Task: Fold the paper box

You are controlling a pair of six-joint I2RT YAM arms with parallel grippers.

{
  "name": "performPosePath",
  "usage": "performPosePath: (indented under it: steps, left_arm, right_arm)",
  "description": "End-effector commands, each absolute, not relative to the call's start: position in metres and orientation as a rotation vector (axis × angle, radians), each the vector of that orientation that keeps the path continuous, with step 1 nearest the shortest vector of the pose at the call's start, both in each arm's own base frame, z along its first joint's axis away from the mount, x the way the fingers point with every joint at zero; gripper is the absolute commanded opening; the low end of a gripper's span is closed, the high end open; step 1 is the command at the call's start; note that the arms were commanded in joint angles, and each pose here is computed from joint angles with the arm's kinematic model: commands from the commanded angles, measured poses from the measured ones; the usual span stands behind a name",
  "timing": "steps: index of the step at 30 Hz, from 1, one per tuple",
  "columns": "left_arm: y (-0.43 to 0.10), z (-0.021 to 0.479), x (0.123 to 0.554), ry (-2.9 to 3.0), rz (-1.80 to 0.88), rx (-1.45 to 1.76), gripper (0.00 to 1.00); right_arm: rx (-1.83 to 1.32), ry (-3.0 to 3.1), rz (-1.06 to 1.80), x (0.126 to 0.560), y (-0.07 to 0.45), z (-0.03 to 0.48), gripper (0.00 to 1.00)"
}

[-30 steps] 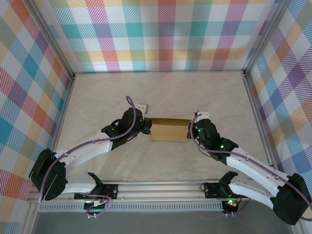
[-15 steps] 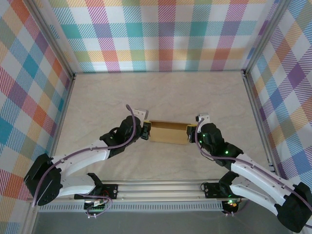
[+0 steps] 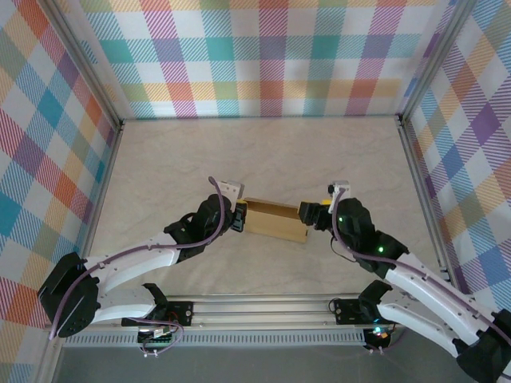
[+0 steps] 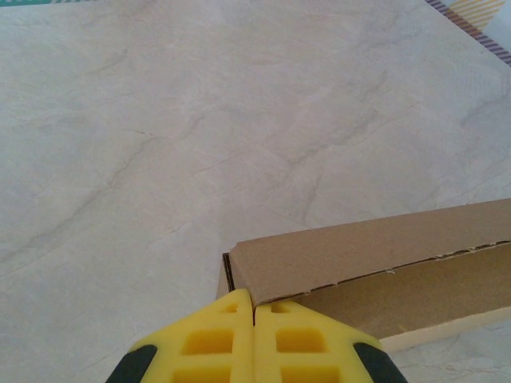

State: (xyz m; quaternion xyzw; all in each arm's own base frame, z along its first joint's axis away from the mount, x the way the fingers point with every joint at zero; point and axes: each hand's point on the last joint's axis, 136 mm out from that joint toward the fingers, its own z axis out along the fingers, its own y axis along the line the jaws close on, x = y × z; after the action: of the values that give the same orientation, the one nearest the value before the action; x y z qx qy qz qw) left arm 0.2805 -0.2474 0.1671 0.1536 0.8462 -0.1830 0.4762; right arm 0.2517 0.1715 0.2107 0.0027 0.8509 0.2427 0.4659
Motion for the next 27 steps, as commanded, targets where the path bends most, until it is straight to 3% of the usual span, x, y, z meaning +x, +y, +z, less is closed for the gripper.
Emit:
performPosePath:
  steps: [1,18,21,27]
  left_arm:
    - [-0.234,0.123,0.26,2.195,-0.362,0.463,0.04]
    - [-0.232,0.117,0.256,2.216,-0.358,0.466,0.12]
    - [-0.231,0.118,0.255,2.215,-0.361,0.466,0.18]
    - [-0.227,0.126,0.25,2.202,-0.364,0.49,0.39]
  right_arm:
    - [0.252,2.219,0.596,0.254,0.167,0.2,0.71]
    - [0.307,2.251,0.505,0.258,0.159,0.134,0.5]
    - [0.3,2.251,0.488,0.258,0.156,0.133,0.5]
    - [0.296,2.259,0.462,0.259,0.155,0.137,0.51]
